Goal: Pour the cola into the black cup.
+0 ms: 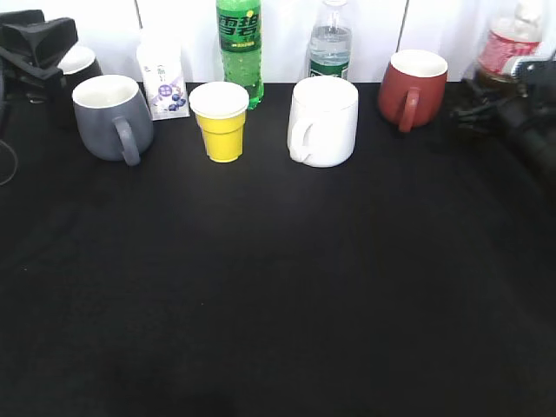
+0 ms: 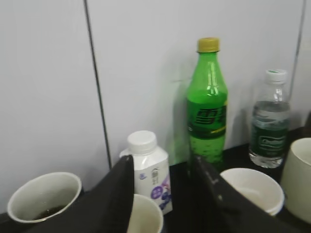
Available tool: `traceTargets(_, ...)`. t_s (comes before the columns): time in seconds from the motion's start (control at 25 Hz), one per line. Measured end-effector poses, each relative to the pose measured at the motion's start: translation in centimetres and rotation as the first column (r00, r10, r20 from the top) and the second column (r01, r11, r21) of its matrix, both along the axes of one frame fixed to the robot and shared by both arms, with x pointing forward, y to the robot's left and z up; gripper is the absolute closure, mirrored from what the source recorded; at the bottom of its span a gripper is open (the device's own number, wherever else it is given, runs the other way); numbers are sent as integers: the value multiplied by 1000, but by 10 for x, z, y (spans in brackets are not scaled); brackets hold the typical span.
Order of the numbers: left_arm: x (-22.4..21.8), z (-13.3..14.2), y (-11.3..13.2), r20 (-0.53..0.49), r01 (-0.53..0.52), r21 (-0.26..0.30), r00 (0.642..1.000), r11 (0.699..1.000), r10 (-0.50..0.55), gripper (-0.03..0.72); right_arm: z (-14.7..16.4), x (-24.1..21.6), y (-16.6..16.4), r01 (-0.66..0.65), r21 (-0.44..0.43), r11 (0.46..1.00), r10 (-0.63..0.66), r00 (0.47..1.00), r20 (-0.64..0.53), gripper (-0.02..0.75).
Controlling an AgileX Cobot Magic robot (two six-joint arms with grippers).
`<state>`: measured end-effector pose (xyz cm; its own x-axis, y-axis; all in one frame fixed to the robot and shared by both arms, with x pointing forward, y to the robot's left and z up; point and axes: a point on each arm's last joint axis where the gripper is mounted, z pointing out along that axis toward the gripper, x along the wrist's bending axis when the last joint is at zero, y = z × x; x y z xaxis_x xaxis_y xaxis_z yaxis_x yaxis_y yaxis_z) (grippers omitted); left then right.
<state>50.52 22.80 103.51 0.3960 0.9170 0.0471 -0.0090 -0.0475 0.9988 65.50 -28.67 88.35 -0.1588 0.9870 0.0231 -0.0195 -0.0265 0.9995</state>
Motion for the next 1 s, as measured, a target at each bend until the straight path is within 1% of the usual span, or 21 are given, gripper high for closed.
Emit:
traceTargets(0.08, 0, 0, 0, -1, 0, 0, 1000, 1000, 0, 391, -4, 5, 1, -12, 2, 1000, 12, 999, 34, 370)
traceTargets(0.12, 0, 0, 0, -1, 0, 1, 1000, 1000, 0, 391, -4, 5, 1, -13, 2, 1000, 13, 999, 35, 322)
traceTargets(0.2, 0, 0, 0, -1, 0, 0, 1000, 1000, 0, 391, -4, 6, 2, -20, -1, 1000, 20, 999, 36, 143)
traceTargets(0.24, 0, 0, 0, -1, 0, 0, 1000, 1000, 0, 391, -5, 6, 2, -20, -2, 1000, 20, 999, 30, 94)
traceTargets(0.28, 0, 0, 0, -1, 0, 0, 1000, 1000, 0, 391, -3, 6, 2, -19, -4, 1000, 19, 1000, 23, 78)
traceTargets(0.44, 0, 0, 0, -2, 0, -3, 1000, 1000, 0, 391, 9, -3, 1, -16, -17, 1000, 16, 1000, -26, 76)
traceTargets(0.56, 0, 0, 0, -2, 0, -3, 1000, 1000, 0, 391, 7, -31, 1, -15, -15, 1000, 14, 996, -92, 77)
traceTargets(0.6, 0, 0, 0, -3, 0, -9, 1000, 1000, 0, 391, 13, -42, 1, -14, -14, 1000, 13, 995, -101, 77)
traceTargets(0.64, -1, 1, 0, -12, -2, -27, 1000, 1000, 2, 391, 28, -51, 2, -14, -19, 1000, 13, 996, -91, 77)
traceTargets(0.68, -3, 4, 1, -25, -9, -40, 1000, 999, 8, 391, 46, -60, 2, -21, -24, 999, 18, 994, -107, 78)
traceTargets(0.72, -7, 7, 3, -48, -23, -32, 999, 999, 22, 391, 68, -67, 2, -23, -21, 1000, 19, 985, -171, 80)
traceTargets(0.76, -12, 9, 7, -98, -48, -19, 994, 999, 46, 391, 87, -77, 2, -27, -26, 999, 19, 966, -259, 83)
traceTargets(0.8, -19, 10, 11, -184, -85, 11, 979, 996, 86, 391, 104, -90, 1, -13, -36, 999, 0, 936, -352, 97)
traceTargets(0.84, -28, 10, 14, -277, -113, 65, 952, 992, 126, 391, 113, -105, -4, 23, -75, 997, -54, 887, -459, 120)
traceTargets(0.88, -38, 10, 15, -368, -132, 120, 914, 984, 168, 391, 122, -120, -8, 67, -120, 991, -121, 837, -534, 144)
traceTargets(0.92, -50, 7, 17, -483, -148, 172, 849, 974, 214, 391, 130, -136, -11, 111, -167, 980, -191, 778, -599, 154)
traceTargets(0.96, -62, 3, 18, -577, -154, 198, 780, 968, 242, 391, 136, -150, -12, 134, -208, 969, -239, 722, -649, 157)
traceTargets(1.0, -75, -1, 20, -661, -154, 223, 702, 963, 265, 386, 141, -164, -7, 113, -245, 963, -256, 673, -694, 158)
